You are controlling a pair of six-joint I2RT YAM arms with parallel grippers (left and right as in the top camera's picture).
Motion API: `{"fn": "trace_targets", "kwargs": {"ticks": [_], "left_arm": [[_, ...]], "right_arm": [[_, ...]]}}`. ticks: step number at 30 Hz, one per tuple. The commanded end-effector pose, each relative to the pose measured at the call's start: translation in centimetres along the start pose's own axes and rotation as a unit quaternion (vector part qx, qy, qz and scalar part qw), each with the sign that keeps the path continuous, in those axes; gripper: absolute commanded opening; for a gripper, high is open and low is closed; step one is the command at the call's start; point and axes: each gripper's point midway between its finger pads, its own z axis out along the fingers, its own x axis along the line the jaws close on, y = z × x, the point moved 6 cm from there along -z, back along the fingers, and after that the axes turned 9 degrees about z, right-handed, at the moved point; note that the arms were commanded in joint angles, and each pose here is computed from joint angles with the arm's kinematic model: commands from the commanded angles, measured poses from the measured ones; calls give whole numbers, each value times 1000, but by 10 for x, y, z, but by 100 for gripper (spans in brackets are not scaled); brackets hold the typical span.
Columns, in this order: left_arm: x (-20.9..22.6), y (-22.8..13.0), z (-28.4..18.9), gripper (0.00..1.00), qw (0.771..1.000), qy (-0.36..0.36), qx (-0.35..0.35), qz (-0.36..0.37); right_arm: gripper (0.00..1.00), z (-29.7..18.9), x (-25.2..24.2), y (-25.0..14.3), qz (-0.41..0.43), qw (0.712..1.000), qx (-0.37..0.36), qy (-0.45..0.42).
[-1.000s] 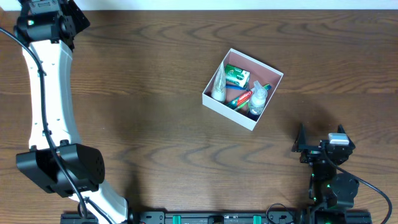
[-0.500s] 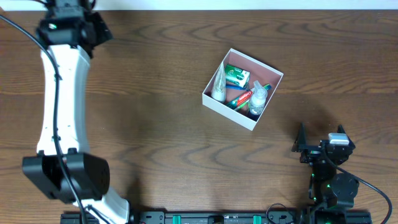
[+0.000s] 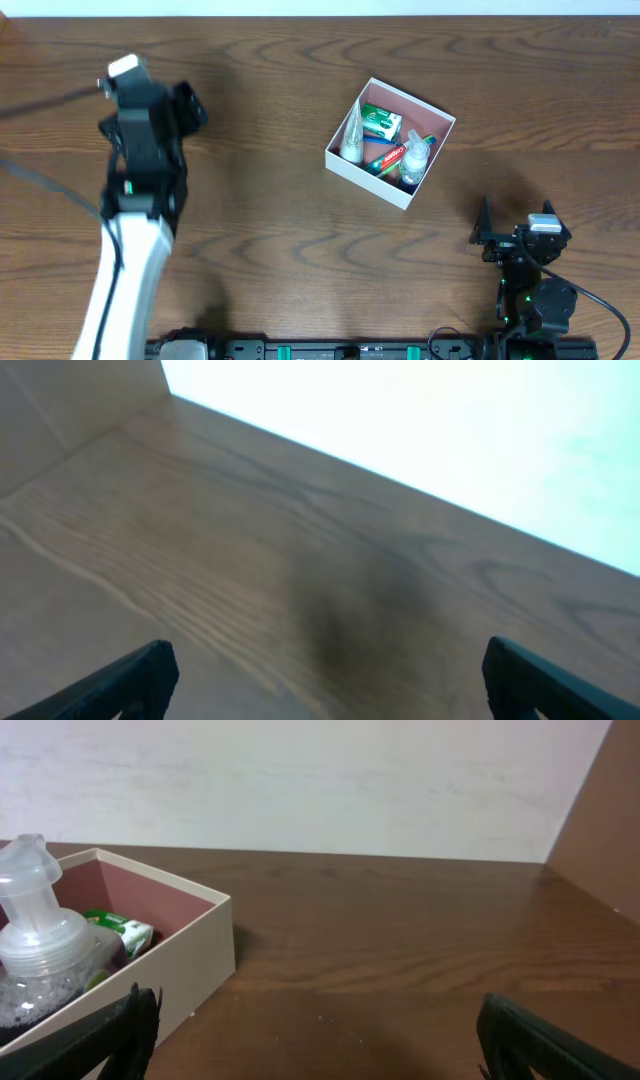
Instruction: Pack container
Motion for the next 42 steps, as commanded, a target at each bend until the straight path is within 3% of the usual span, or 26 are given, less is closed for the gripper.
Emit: {"fn": "trace_targets", "kwargs": {"ticks": [1, 7, 25, 42], "left_arm": [[10, -29, -10, 98, 1000, 0, -9, 5], [16, -68, -34, 98, 996, -50, -73, -18], [42, -147, -69, 98, 979, -67, -184, -53], [43, -167, -74, 98, 984, -74, -165, -9]], "right_arm": [[99, 0, 0, -1, 8, 1000, 1, -1], [99, 0, 0, -1, 8, 1000, 1, -1], [99, 0, 0, -1, 8, 1000, 1, -1], [99, 0, 0, -1, 8, 1000, 1, 0]]}}
